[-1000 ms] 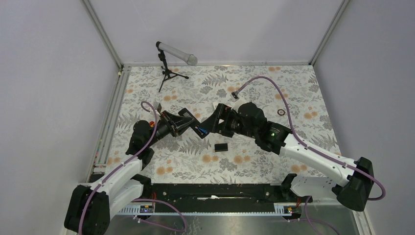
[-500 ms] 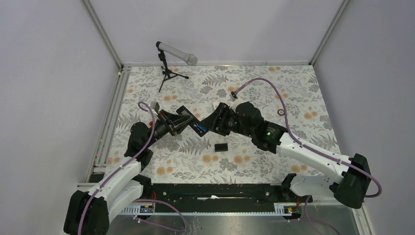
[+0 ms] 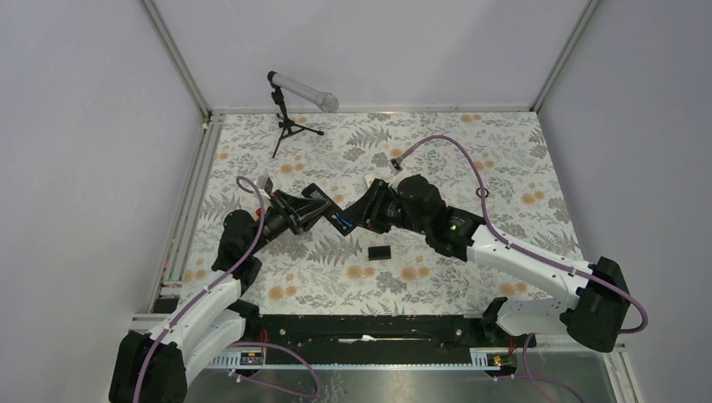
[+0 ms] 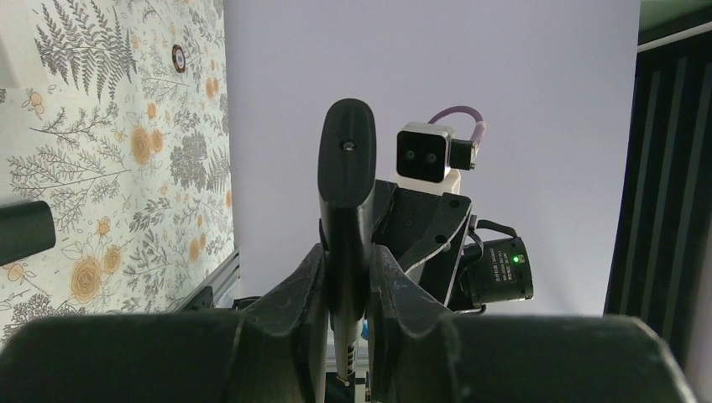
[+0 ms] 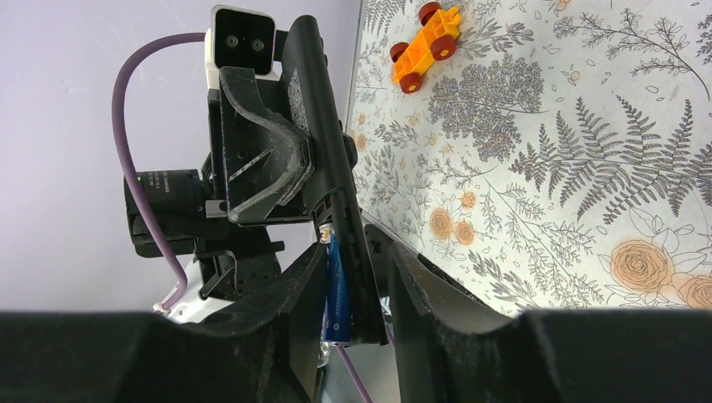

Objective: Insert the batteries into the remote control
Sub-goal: Load the battery into the remote control, then pick up the battery cover at the center of the board.

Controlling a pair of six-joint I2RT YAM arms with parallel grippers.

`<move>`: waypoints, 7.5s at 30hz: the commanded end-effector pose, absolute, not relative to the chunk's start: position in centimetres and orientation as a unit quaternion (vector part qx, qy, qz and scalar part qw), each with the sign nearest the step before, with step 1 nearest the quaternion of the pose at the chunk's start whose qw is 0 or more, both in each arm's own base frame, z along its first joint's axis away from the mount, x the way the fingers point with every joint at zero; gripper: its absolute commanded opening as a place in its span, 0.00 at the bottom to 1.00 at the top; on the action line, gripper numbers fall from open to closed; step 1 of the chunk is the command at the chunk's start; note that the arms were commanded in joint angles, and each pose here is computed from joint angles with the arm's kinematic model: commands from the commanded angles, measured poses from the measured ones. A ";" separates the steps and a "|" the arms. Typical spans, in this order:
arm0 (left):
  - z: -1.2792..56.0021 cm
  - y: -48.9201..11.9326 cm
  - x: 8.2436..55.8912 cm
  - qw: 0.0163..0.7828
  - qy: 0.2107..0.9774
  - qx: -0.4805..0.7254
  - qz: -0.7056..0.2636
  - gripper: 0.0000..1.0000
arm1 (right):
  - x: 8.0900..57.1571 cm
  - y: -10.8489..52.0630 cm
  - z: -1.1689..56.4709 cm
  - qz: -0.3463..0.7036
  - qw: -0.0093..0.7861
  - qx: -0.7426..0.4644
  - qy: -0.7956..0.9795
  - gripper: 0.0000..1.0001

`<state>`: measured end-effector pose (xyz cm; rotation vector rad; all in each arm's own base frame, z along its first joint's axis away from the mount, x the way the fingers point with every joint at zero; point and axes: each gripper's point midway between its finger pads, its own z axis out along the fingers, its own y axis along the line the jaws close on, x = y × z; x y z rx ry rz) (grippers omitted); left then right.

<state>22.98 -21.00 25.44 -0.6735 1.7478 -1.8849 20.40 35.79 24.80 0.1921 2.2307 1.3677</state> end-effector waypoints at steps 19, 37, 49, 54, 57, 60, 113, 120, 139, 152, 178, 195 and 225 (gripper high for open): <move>29.4 -20.6 23.7 0.273 0.602 -0.230 -0.714 0.00 | 20.1 35.5 28.4 0.567 0.293 0.064 0.767 0.88; 31.5 -20.3 23.8 0.231 0.567 -0.265 -0.745 0.00 | 19.2 35.0 31.0 0.653 0.312 0.066 0.687 0.77; 32.0 -20.2 23.7 0.218 0.558 -0.274 -0.753 0.00 | 19.6 36.0 30.2 0.646 0.289 0.071 0.703 0.54; 32.4 -20.2 23.5 0.215 0.553 -0.273 -0.757 0.00 | 19.8 36.1 30.0 0.643 0.290 0.074 0.705 0.48; 33.1 -20.2 23.2 0.220 0.553 -0.261 -0.760 0.00 | 20.1 36.4 29.2 0.633 0.275 0.083 0.719 0.42; 33.8 -20.3 22.9 0.222 0.553 -0.251 -0.763 0.00 | 20.1 36.8 28.5 0.630 0.260 0.090 0.726 0.35; 33.0 -21.2 22.8 0.317 0.627 -0.137 -0.699 0.00 | 20.4 35.8 29.1 0.641 0.288 0.048 0.710 0.21; 32.9 -21.0 22.8 0.332 0.635 -0.129 -0.685 0.00 | 20.8 35.8 27.0 0.613 0.271 0.068 0.739 0.34; 33.7 -21.1 22.5 0.356 0.646 -0.089 -0.669 0.00 | 22.4 36.1 28.3 0.603 0.302 0.048 0.736 0.68; 34.7 -21.0 22.3 0.353 0.627 -0.094 -0.688 0.00 | 22.2 36.9 25.2 0.582 0.259 0.039 0.770 0.32; 22.9 -9.3 26.2 0.430 0.793 -0.228 -0.367 0.00 | 20.8 25.9 15.1 0.224 0.293 -0.487 0.792 0.87; 22.2 -7.9 27.3 0.411 0.780 -0.226 -0.415 0.00 | 22.6 24.9 3.7 0.012 0.162 -0.654 0.739 0.86; 21.6 -7.5 27.6 0.403 0.771 -0.236 -0.433 0.00 | 21.8 26.0 -0.6 0.036 0.091 -0.659 0.745 0.45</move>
